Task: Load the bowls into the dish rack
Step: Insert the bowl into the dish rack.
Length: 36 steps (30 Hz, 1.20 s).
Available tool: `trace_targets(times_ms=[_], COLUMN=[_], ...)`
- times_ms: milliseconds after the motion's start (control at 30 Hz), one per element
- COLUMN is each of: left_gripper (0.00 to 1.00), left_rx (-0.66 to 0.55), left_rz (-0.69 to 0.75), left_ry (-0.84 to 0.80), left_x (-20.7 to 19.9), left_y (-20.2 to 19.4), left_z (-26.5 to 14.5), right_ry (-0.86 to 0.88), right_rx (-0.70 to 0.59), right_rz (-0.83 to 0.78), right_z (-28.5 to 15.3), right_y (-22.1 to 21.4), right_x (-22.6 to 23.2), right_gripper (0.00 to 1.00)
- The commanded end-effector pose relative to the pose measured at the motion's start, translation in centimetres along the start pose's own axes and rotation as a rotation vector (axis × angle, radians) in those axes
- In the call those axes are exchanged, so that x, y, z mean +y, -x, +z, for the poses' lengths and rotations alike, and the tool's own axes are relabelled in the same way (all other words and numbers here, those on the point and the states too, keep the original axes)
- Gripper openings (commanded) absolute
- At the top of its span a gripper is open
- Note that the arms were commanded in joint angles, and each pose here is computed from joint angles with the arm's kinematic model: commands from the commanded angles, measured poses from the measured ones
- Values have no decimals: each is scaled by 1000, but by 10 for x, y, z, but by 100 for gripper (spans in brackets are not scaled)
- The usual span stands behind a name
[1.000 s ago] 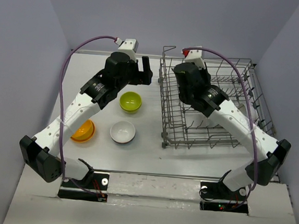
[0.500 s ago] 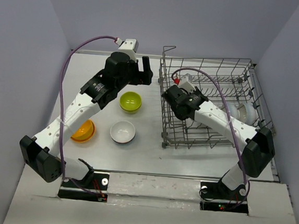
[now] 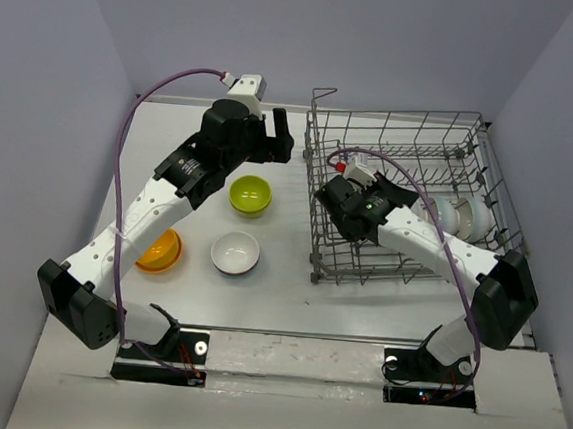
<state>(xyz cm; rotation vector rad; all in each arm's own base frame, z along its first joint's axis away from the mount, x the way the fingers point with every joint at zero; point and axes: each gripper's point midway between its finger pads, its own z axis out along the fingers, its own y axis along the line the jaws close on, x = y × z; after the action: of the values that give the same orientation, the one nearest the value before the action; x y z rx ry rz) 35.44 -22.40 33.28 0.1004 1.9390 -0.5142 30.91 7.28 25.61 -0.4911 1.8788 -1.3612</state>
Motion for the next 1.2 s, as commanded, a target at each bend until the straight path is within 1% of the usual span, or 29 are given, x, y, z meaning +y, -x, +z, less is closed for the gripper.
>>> trace_targets(times_ms=[0,367,767,1000,1167], left_gripper=[99,99,99,99,99], left_rx=[-50,-53,-53,-54,-52], left_rz=[-13,-8,-16,-16,-16], left_ry=[-39,-33,-44,-39,-43], left_x=[-9,-7,-9,-7,-8], left_y=[16,16,16,16,15], left_z=[-3,-8,-9,-11,-11], right_ry=[-135,-129,-91,-107,-124], right_rx=[9,11,0,0,4], right_rz=[-11,-59,-89,-148,-174], right_z=[0,4,5,5,5], right_y=[0,16,22,26,23], right_x=[-26,-4,20,32,33], right_gripper=[1,1,1,1,1])
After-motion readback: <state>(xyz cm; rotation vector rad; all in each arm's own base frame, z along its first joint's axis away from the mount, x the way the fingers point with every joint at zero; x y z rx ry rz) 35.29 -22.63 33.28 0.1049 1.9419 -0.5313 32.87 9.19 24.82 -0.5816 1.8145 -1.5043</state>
